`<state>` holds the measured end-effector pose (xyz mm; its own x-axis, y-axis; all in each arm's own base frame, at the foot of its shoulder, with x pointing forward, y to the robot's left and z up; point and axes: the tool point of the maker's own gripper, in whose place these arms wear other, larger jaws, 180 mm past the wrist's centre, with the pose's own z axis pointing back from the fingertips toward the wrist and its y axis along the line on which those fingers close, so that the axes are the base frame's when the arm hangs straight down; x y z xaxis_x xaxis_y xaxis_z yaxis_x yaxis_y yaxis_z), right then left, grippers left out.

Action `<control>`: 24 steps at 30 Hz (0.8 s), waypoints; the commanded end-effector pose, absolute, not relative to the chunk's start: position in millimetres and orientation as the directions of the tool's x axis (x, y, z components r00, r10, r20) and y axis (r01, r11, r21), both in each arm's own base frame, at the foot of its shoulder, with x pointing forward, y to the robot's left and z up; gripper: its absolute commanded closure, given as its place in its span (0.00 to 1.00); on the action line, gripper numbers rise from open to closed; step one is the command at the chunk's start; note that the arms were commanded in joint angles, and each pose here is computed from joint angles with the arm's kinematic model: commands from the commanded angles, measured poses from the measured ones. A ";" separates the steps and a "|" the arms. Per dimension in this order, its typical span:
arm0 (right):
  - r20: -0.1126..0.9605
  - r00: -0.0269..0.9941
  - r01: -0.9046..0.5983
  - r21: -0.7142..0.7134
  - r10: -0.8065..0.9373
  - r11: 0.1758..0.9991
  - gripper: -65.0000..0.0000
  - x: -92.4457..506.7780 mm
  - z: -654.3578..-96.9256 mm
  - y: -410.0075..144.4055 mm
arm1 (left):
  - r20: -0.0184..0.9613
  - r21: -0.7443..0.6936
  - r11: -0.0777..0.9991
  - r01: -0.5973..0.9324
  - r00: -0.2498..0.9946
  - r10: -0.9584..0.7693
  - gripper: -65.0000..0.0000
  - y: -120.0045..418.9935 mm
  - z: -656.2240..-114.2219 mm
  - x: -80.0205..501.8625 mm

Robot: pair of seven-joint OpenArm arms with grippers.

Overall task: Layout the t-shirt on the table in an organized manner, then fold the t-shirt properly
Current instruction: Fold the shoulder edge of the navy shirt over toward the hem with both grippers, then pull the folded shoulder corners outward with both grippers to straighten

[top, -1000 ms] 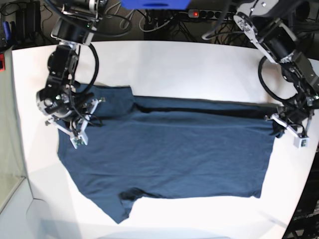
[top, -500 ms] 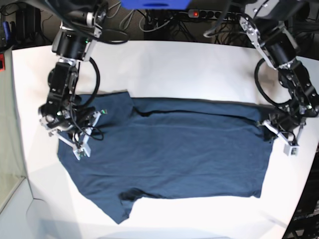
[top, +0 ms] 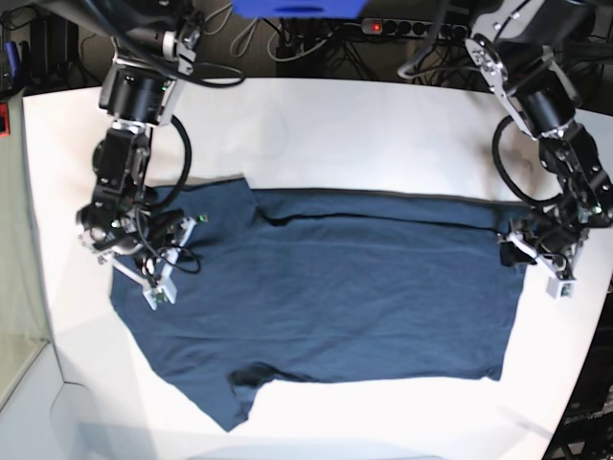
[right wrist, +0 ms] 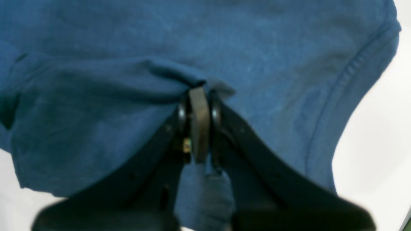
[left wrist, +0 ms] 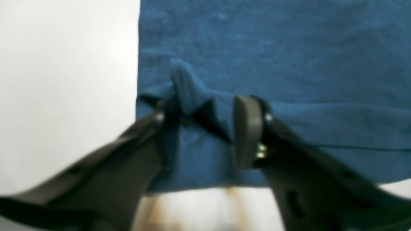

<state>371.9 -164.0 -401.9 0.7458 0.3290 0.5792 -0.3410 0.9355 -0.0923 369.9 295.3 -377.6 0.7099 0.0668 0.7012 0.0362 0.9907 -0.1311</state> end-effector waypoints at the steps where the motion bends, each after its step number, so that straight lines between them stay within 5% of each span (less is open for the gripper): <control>1: 0.620 0.712 -0.338 -0.109 0.330 0.935 1.00 385.3 -385.5 -165.2 | 0.749 -0.103 0.994 0.029 0.659 0.059 0.53 310.8 -353.8 382.1; 4: 0.620 0.712 -0.337 -0.112 0.331 0.935 0.90 385.5 -384.4 -165.8 | 0.761 -0.105 0.994 0.002 0.644 0.079 0.52 320.6 -348.4 380.3; 12: 0.625 0.706 -0.319 -0.139 0.332 0.938 0.45 377.5 -380.1 -176.7 | 0.751 -0.149 0.977 -0.155 0.624 0.214 0.51 363.3 -356.5 346.0; 24: 0.634 0.703 -0.242 -0.213 0.322 0.947 0.43 337.2 -369.7 -208.5 | 0.710 -0.205 0.960 -0.191 0.646 0.281 0.51 361.8 -387.9 303.9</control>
